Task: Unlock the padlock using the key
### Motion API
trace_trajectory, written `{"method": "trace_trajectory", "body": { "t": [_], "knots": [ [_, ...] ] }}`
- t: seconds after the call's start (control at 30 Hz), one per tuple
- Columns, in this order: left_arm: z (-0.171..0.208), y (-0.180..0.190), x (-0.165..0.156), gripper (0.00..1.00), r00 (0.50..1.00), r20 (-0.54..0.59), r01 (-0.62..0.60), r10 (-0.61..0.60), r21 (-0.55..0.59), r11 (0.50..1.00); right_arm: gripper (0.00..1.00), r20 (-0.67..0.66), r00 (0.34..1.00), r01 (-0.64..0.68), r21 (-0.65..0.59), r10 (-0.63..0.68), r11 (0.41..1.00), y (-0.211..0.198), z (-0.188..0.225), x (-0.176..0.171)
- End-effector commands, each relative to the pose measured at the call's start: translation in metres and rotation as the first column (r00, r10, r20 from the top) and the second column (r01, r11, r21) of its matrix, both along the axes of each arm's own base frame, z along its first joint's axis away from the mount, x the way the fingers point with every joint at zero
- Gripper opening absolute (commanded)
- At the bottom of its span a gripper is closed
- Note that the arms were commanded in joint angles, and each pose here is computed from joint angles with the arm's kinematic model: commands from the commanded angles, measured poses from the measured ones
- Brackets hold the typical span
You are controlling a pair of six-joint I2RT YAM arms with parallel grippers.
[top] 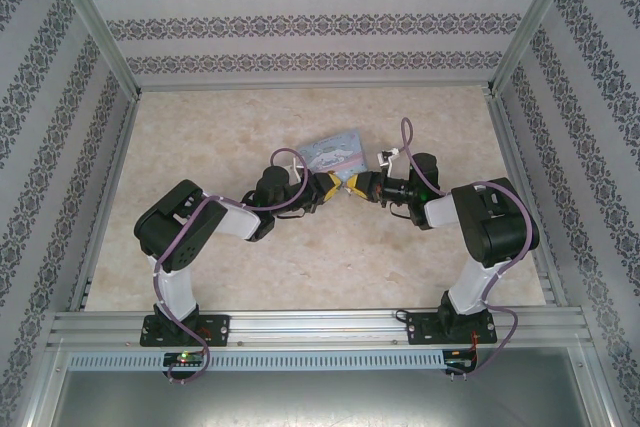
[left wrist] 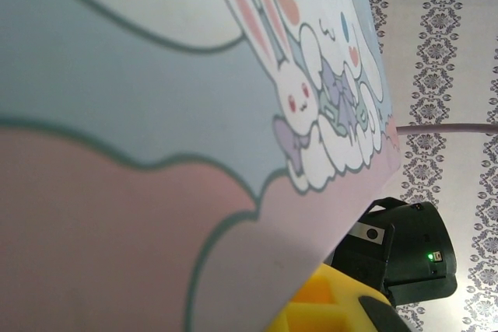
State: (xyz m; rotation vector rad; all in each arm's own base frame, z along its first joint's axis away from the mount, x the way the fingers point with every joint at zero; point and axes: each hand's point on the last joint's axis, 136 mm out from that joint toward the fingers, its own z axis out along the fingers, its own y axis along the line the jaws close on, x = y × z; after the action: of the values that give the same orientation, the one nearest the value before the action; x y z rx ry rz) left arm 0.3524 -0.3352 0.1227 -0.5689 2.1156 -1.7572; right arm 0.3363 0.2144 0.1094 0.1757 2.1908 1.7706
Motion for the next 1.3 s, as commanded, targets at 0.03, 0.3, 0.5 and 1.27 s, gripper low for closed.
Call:
{"method": "trace_trajectory", "body": {
  "t": [0.03,0.3,0.5,1.27],
  "knots": [
    [0.046,-0.033,-0.034,0.00,0.974,0.123,0.204,-0.191,-0.099,0.974,0.00,0.073,0.991,0.115,-0.019,-0.113,0.993,-0.013,0.006,0.020],
    [0.046,-0.027,-0.028,0.00,0.986,0.102,0.144,-0.134,-0.098,0.985,0.00,0.077,0.989,0.131,-0.021,-0.129,0.991,-0.012,0.012,0.009],
    [0.047,-0.025,-0.023,0.00,0.990,0.094,0.118,-0.109,-0.092,0.989,0.00,0.077,0.987,0.144,-0.024,-0.142,0.989,-0.012,0.016,-0.003],
    [0.026,-0.024,-0.011,0.00,0.994,0.078,0.078,-0.076,-0.025,0.997,0.00,0.056,0.991,0.119,0.023,-0.120,0.993,0.002,0.030,-0.004]
  ]
}}
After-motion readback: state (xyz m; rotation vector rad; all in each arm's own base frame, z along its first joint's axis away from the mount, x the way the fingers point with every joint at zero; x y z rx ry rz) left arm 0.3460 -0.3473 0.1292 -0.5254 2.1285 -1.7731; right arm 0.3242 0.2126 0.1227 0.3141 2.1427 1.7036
